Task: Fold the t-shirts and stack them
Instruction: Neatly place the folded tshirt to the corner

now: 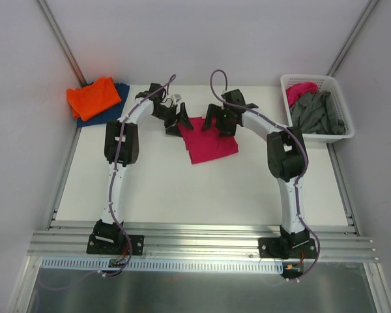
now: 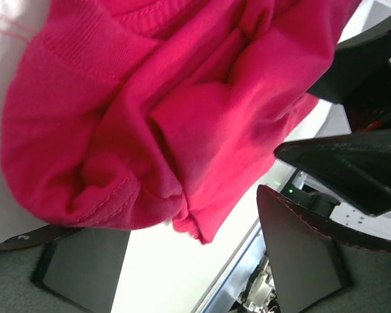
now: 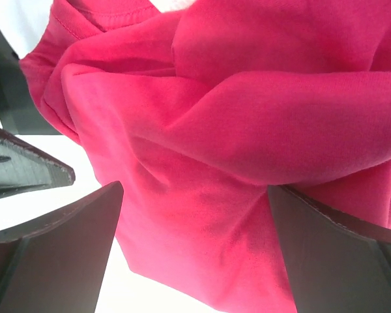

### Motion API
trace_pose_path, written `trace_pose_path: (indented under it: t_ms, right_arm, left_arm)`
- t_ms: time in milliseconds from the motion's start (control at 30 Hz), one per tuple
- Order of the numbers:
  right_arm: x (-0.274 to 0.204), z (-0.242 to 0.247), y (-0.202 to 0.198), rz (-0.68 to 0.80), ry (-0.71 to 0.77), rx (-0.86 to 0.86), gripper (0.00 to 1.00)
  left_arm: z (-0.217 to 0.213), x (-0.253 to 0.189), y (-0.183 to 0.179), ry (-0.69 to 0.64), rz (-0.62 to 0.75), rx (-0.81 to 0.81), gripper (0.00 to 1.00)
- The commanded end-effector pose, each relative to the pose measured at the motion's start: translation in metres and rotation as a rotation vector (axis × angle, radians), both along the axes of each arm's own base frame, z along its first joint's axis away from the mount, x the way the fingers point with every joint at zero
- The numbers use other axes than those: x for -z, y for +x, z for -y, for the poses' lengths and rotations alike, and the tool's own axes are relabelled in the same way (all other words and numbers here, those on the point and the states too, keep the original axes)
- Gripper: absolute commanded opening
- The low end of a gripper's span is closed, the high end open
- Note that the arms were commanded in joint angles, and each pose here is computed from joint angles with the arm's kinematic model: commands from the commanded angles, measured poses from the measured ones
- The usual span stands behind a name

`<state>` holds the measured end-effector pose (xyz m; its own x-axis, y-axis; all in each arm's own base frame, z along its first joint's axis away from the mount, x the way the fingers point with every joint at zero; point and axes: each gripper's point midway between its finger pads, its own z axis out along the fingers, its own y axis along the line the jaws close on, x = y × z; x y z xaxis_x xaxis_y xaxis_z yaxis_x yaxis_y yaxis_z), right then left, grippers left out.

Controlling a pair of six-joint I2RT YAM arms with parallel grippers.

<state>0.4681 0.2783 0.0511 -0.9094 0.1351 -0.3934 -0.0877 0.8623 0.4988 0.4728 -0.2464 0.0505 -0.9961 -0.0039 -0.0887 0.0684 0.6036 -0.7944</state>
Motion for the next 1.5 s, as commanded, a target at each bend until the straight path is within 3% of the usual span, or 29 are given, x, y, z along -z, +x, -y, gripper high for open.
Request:
trace_pose_path:
  t_ms: [0,100,167,233,267,333,600,1067,1467]
  right_arm:
    - [0.014,0.005,-0.034,-0.101,-0.067,-0.018,1.0]
    - [0.015,0.003,-0.035,-0.099,-0.073,-0.025,1.0]
    - [0.014,0.0,-0.037,-0.094,-0.074,-0.035,1.0]
    - [0.014,-0.003,-0.038,-0.094,-0.074,-0.04,1.0]
    - [0.013,-0.005,-0.039,-0.092,-0.075,-0.043,0.99]
    - [0.014,-0.007,-0.039,-0.092,-0.075,-0.046,1.0]
    - [0.007,-0.009,-0.034,-0.069,-0.074,-0.052,1.0]
    - [-0.109,0.052,0.025,0.243,-0.085,0.045,0.97]
    - [-0.113,0.086,-0.001,0.217,-0.067,0.085,0.97]
  left_arm:
    - [0.014,0.026,0.004,-0.005,-0.003,0.011,0.75]
    - [0.03,0.03,-0.004,-0.051,-0.038,0.032,0.71]
    - [0.042,0.031,-0.011,-0.092,-0.062,0.051,0.59]
    - [0.048,0.03,-0.018,-0.115,-0.093,0.058,0.42]
    - [0.051,0.03,-0.023,-0.12,-0.109,0.062,0.19]
    - [0.051,0.029,-0.027,-0.125,-0.134,0.056,0.01]
    - [0.035,0.004,-0.015,-0.131,-0.079,0.026,0.0]
    - [-0.046,-0.07,0.038,0.146,0.34,-0.025,0.0]
    - [-0.105,-0.101,0.045,0.294,0.446,-0.079,0.0]
